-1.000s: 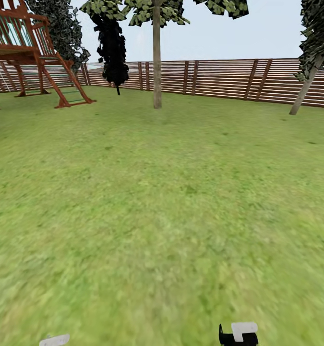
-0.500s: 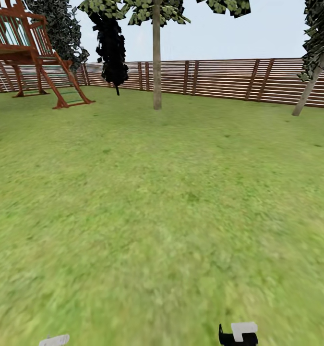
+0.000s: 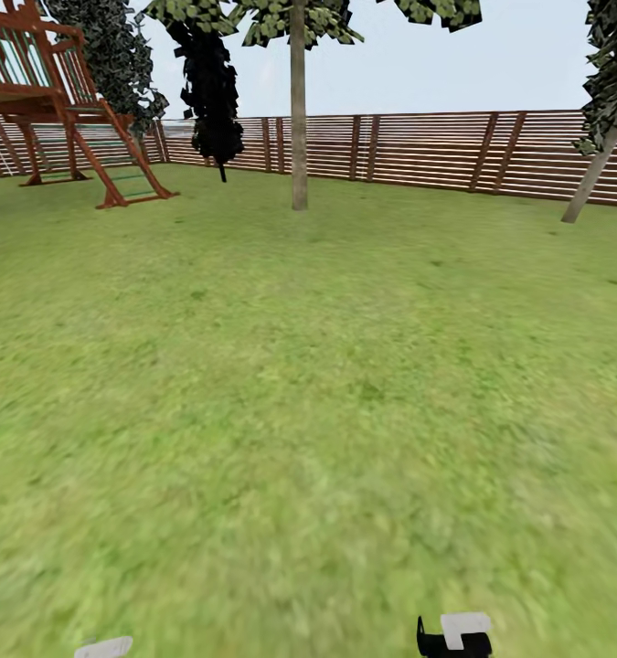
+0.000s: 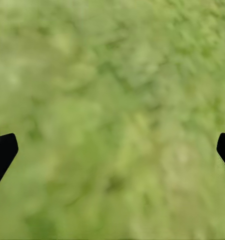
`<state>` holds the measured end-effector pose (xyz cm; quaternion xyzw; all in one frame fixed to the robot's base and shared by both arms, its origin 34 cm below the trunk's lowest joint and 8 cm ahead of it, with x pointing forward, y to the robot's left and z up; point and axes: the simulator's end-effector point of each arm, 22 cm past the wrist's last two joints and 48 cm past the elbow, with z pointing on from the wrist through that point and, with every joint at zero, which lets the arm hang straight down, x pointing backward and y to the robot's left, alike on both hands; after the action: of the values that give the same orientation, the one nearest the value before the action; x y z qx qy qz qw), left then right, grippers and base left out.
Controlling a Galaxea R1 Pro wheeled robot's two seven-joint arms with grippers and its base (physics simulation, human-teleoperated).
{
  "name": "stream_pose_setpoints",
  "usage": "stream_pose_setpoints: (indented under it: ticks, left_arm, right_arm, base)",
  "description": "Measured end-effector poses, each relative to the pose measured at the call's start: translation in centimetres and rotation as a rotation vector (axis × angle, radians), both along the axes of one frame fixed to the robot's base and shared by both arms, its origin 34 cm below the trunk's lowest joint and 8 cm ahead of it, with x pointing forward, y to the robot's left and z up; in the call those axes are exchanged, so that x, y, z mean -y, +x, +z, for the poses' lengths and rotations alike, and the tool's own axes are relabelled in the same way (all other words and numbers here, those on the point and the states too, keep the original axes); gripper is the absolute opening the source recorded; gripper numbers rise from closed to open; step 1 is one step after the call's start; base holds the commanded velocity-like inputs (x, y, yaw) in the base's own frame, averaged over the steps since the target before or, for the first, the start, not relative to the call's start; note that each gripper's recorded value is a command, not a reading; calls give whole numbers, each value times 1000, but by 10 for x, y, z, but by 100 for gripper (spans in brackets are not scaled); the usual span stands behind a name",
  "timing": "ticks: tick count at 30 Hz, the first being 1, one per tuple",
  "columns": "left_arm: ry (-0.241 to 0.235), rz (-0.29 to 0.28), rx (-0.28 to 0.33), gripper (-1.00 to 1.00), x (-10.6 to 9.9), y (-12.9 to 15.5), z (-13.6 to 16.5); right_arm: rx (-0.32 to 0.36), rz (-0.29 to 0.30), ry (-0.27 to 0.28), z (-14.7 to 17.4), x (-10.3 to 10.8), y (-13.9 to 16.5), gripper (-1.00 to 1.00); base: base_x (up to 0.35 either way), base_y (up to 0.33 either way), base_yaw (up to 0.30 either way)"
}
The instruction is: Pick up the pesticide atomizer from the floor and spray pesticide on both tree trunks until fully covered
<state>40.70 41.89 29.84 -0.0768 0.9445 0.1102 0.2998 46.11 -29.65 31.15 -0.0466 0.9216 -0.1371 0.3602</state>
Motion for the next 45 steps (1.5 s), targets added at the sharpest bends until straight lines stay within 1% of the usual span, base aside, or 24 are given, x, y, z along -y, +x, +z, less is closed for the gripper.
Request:
stream_pose_setpoints:
  ticks: [45]
  left_arm:
    - [0,0,-1,-100,0,-1,0]
  right_arm:
    - [1,0,0,0,0,0,100]
  base:
    - [338,0,0]
